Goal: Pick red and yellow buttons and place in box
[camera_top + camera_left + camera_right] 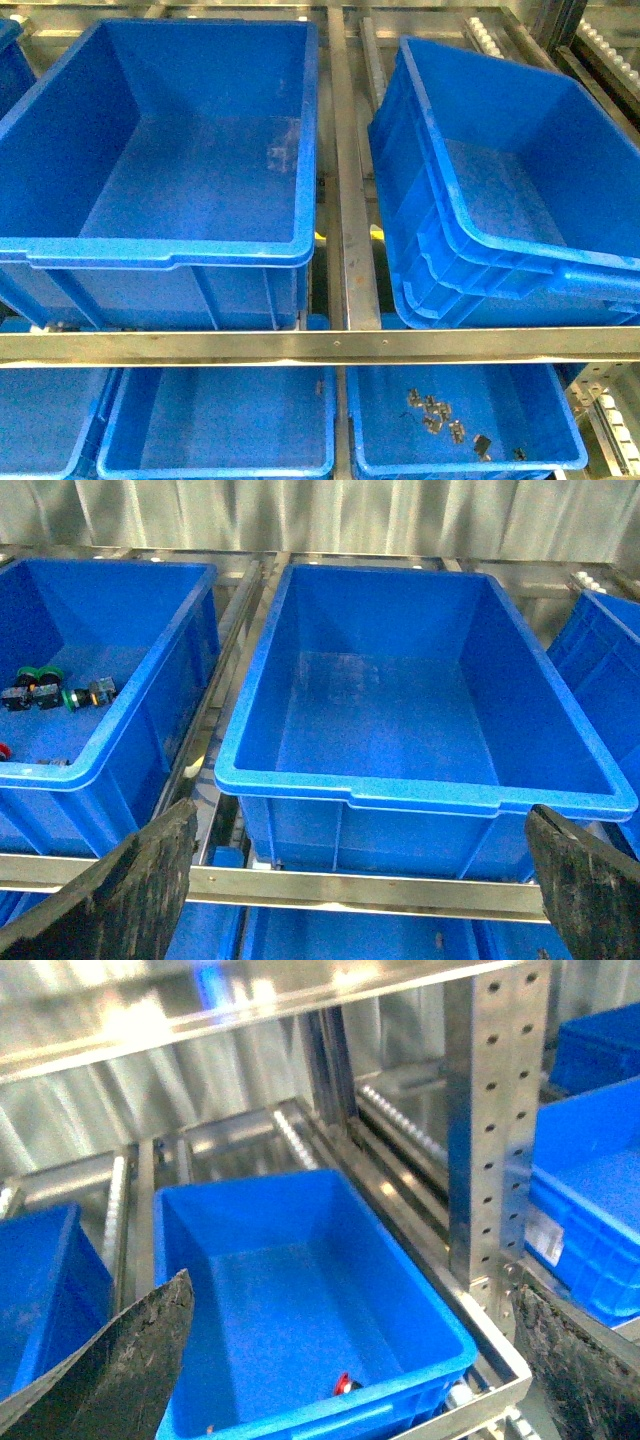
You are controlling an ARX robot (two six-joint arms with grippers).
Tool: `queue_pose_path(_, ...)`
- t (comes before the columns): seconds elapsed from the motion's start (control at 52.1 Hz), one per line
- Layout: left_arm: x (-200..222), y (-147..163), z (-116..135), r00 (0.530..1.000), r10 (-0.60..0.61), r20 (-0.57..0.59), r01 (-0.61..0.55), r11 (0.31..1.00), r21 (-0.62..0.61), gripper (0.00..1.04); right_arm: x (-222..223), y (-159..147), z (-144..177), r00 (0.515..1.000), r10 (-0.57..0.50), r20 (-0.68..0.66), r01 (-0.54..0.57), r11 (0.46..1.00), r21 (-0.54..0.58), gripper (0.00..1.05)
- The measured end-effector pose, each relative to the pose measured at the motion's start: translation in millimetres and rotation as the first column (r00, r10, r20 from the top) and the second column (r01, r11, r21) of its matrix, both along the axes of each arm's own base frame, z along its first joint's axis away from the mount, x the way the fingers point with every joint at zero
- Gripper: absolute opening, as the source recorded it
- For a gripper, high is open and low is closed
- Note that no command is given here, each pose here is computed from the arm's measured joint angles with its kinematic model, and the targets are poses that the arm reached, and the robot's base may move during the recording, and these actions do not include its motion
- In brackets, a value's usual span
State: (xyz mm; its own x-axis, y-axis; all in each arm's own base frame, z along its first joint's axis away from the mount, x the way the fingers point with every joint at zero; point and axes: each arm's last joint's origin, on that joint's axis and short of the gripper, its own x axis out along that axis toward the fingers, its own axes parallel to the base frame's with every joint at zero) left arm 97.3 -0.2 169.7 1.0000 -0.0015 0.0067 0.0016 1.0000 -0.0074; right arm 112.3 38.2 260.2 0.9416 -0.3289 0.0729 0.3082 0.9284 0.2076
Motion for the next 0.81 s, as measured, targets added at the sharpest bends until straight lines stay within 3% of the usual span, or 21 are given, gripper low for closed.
queue_pose_path(0.115, 0, 0, 0, 1.0, -0.001, 0.0, 0.001, 1.0, 0.0, 0.97, -14, 6, 3, 0.997, 0.023, 0.074, -0.02, 0.999, -0.04, 0.95)
queue_pose_path(0.173, 0, 0, 0, 1.0, 0.0, 0.0, 0.0, 1.0, 0.0, 0.97, -14, 7, -2, 0.982, 0.191, -0.009, -0.19, 0.973, -0.133, 0.86)
queue_pose_path(0.269, 0, 0, 0, 1.0, 0.0, 0.0, 0.0, 1.0, 0.0, 0.97, -14, 4, -33, 0.942, 0.307, -0.137, -0.329, 0.926, -0.186, 0.68)
queue_pose_path(0.384, 0, 0, 0, 1.0, 0.0, 0.0, 0.0, 1.0, 0.0, 0.97, -14, -5, -60, 0.932, 0.326, -0.155, -0.352, 0.917, -0.186, 0.43)
queue_pose_path(0.557, 0, 0, 0, 1.0, 0.0, 0.0, 0.0, 1.0, 0.0, 0.97, -14, -19, -71, 0.937, 0.32, -0.143, -0.343, 0.921, -0.183, 0.03)
queue_pose_path(0.806, 0, 0, 0, 1.0, 0.0, 0.0, 0.0, 1.0, 0.0, 0.97, -14, -35, -82, 0.935, 0.328, -0.139, -0.349, 0.92, -0.177, 0.03)
